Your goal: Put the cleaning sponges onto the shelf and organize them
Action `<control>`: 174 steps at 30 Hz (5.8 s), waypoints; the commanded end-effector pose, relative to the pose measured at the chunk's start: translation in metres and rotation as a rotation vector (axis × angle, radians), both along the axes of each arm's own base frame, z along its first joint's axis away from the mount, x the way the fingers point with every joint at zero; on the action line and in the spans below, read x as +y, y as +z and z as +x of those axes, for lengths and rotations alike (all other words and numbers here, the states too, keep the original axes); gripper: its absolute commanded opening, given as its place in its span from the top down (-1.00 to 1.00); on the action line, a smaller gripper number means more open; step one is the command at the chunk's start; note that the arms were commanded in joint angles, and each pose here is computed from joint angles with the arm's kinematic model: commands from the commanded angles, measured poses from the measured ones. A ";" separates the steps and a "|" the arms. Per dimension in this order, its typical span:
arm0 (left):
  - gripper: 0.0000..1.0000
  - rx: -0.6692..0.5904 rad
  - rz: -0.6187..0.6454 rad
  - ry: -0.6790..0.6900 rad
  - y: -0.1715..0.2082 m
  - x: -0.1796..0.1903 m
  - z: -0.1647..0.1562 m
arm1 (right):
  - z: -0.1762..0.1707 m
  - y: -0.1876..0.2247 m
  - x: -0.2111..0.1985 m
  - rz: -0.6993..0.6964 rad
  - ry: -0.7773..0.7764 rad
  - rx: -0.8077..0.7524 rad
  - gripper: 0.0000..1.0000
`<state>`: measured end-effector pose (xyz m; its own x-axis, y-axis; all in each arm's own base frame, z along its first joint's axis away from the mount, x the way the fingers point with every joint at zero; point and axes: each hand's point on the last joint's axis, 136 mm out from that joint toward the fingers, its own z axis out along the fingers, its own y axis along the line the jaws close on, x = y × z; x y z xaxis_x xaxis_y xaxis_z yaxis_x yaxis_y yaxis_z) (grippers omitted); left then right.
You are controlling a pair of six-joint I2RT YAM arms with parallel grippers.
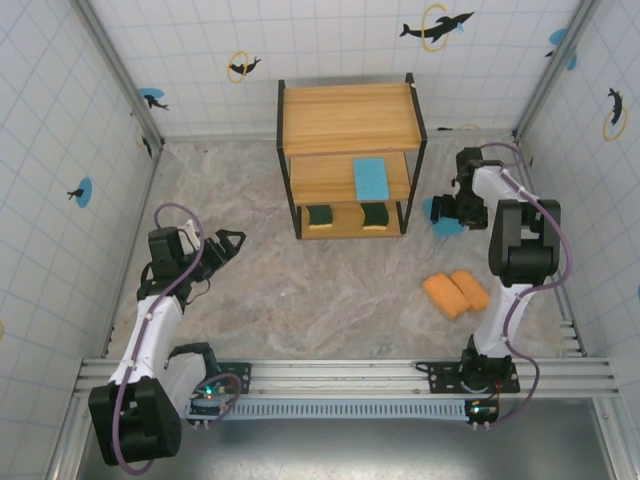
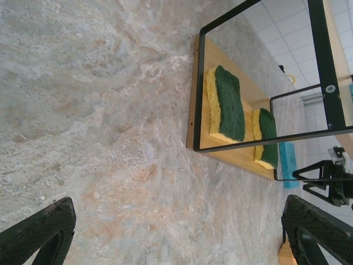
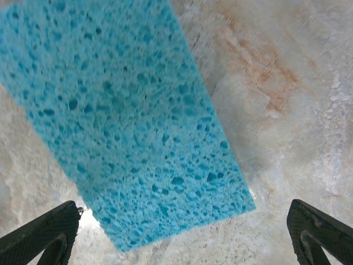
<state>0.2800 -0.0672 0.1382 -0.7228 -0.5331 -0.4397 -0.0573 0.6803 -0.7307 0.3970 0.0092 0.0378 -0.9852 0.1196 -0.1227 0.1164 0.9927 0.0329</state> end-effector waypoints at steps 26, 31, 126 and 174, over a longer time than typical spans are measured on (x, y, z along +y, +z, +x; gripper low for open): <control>-0.95 -0.020 -0.002 0.000 0.007 0.000 -0.002 | -0.017 -0.028 0.046 -0.047 0.235 0.064 -0.91; -0.95 -0.016 -0.001 0.002 0.005 0.000 -0.002 | -0.020 -0.021 0.051 0.021 0.181 0.010 -0.88; -0.95 -0.042 -0.051 -0.077 0.007 -0.018 -0.002 | -0.141 0.057 0.092 0.092 0.011 -0.296 -0.26; -0.95 -0.067 -0.065 -0.125 0.013 -0.024 0.001 | -0.079 0.199 0.321 0.288 0.202 -0.873 -0.26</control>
<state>0.2762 -0.0870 0.1373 -0.7611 -0.5001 -0.4131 0.0072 0.6304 -0.7763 0.3052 0.3219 0.2113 -0.6239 0.0458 -0.7801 -0.2514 0.9334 0.2559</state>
